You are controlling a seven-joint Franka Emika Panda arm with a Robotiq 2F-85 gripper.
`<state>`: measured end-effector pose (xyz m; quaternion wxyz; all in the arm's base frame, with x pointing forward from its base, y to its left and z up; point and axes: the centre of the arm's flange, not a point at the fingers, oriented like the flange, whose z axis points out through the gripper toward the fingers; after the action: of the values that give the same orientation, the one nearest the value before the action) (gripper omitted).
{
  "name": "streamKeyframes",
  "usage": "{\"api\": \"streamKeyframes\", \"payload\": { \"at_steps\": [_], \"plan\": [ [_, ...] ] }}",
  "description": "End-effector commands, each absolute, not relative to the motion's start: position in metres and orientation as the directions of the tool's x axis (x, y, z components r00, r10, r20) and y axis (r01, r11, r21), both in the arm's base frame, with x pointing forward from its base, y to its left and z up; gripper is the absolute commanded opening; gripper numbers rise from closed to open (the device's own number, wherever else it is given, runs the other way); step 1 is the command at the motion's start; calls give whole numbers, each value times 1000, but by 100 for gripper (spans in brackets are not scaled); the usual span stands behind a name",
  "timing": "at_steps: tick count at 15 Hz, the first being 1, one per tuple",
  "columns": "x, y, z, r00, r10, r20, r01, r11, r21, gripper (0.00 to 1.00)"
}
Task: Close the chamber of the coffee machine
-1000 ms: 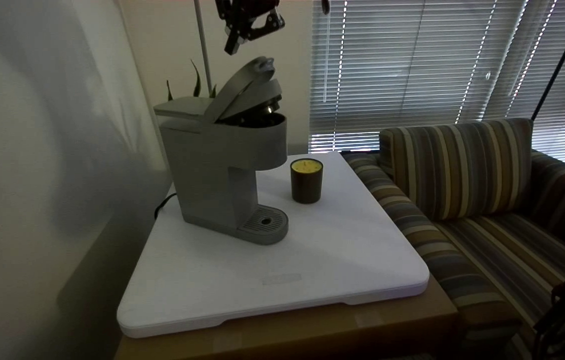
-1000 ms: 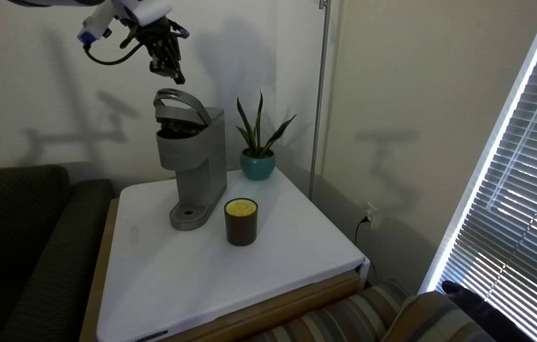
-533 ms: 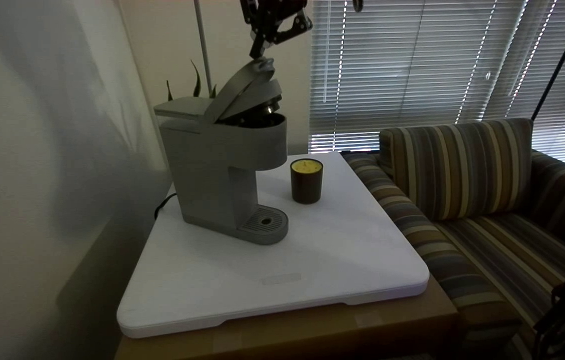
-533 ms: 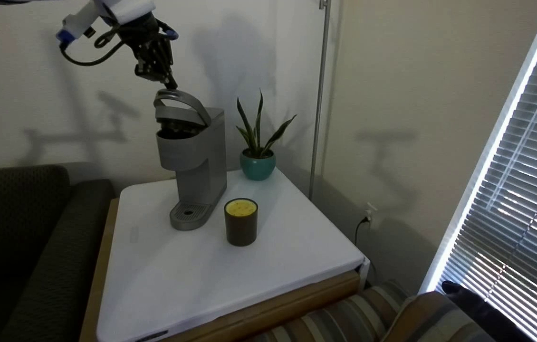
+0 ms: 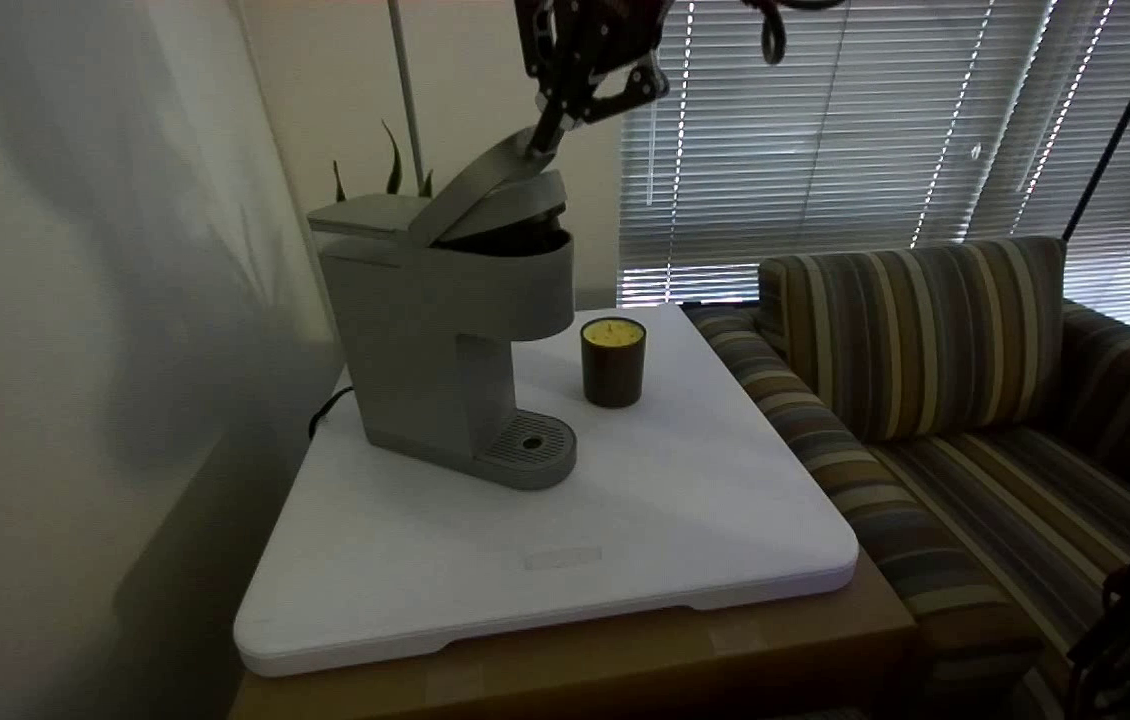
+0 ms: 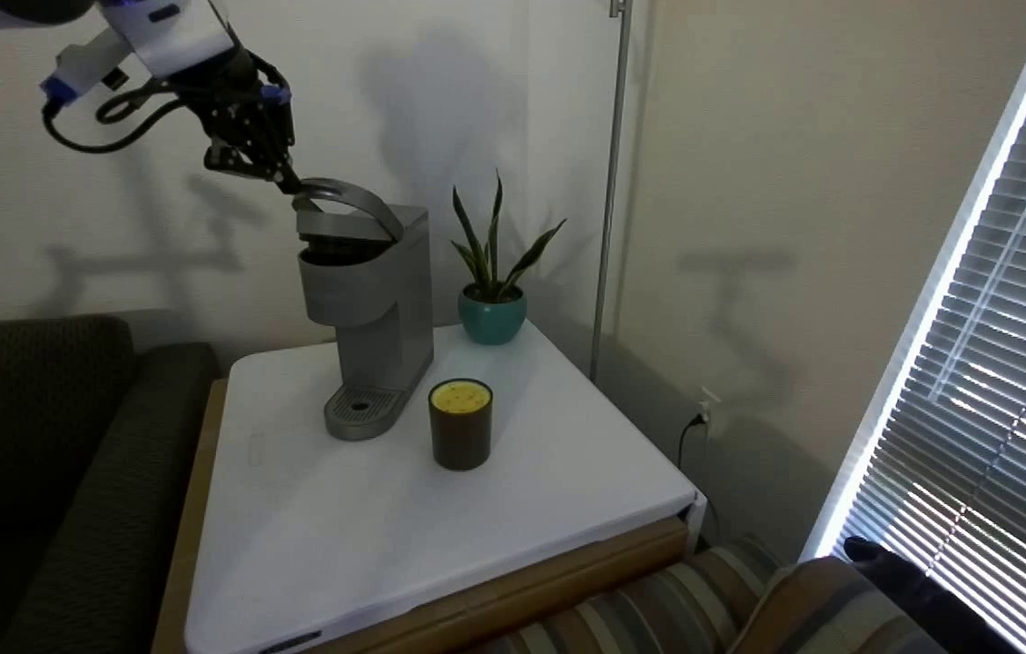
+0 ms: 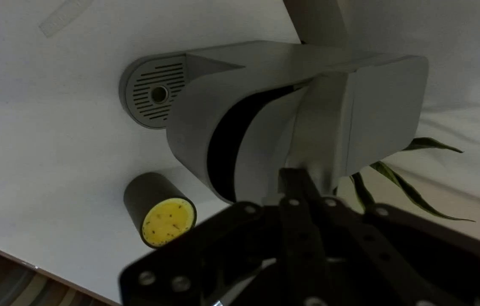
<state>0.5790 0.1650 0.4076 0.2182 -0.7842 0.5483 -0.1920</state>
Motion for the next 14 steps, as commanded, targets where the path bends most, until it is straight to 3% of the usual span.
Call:
{"api": "streamKeyframes", "payload": {
  "at_steps": [1,5,14],
  "plan": [
    [552,160,388,286,-956,67,-774,-271,-573,0],
    [548,152,383,307,-948,80,-764,-296,-573,0],
    [560,149,453,431,-884,183,-661,-447,-603,0]
  ]
}}
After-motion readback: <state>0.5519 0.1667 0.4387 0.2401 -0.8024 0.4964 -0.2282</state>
